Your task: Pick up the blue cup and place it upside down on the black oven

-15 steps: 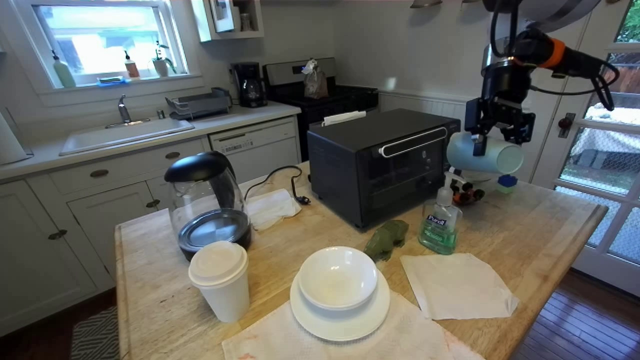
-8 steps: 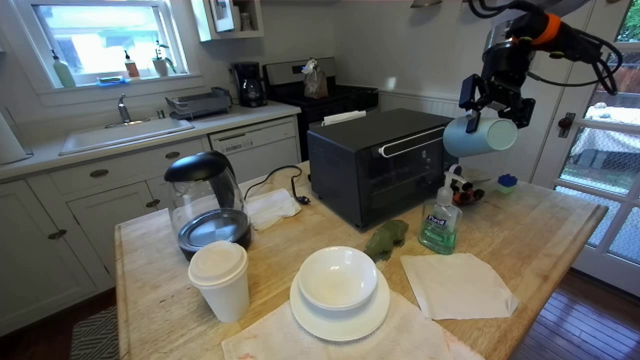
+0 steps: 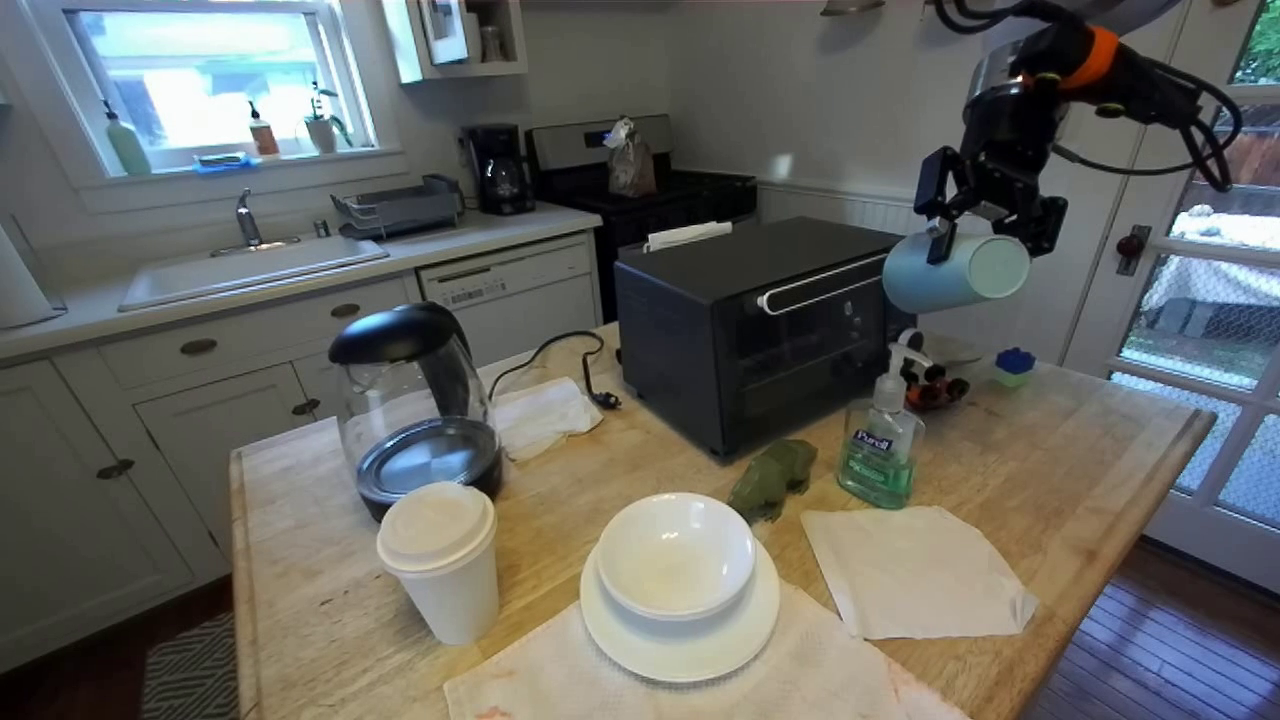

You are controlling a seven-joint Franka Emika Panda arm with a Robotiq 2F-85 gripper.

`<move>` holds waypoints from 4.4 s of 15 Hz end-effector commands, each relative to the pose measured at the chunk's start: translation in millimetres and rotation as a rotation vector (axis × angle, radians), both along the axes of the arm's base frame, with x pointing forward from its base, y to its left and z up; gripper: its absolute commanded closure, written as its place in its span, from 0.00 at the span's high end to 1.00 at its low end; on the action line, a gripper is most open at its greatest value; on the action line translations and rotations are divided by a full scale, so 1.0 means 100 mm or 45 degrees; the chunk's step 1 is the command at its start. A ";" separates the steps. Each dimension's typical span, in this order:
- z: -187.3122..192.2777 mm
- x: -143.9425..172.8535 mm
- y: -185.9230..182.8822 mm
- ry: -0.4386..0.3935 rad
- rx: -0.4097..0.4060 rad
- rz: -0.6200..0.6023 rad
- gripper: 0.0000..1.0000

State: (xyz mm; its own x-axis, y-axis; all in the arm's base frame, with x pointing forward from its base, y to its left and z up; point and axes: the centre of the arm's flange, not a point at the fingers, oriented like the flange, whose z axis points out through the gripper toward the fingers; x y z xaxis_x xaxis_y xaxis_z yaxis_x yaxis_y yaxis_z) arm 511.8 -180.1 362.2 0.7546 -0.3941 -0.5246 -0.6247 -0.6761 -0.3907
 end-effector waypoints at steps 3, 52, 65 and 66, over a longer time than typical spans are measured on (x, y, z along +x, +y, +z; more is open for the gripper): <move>0.15 0.15 -0.12 0.046 0.195 -0.151 0.50; -0.45 1.00 -0.44 0.507 1.100 -1.166 0.63; -0.16 1.05 -0.48 0.434 1.055 -1.145 1.00; -0.07 1.06 -0.48 0.421 1.051 -1.137 1.00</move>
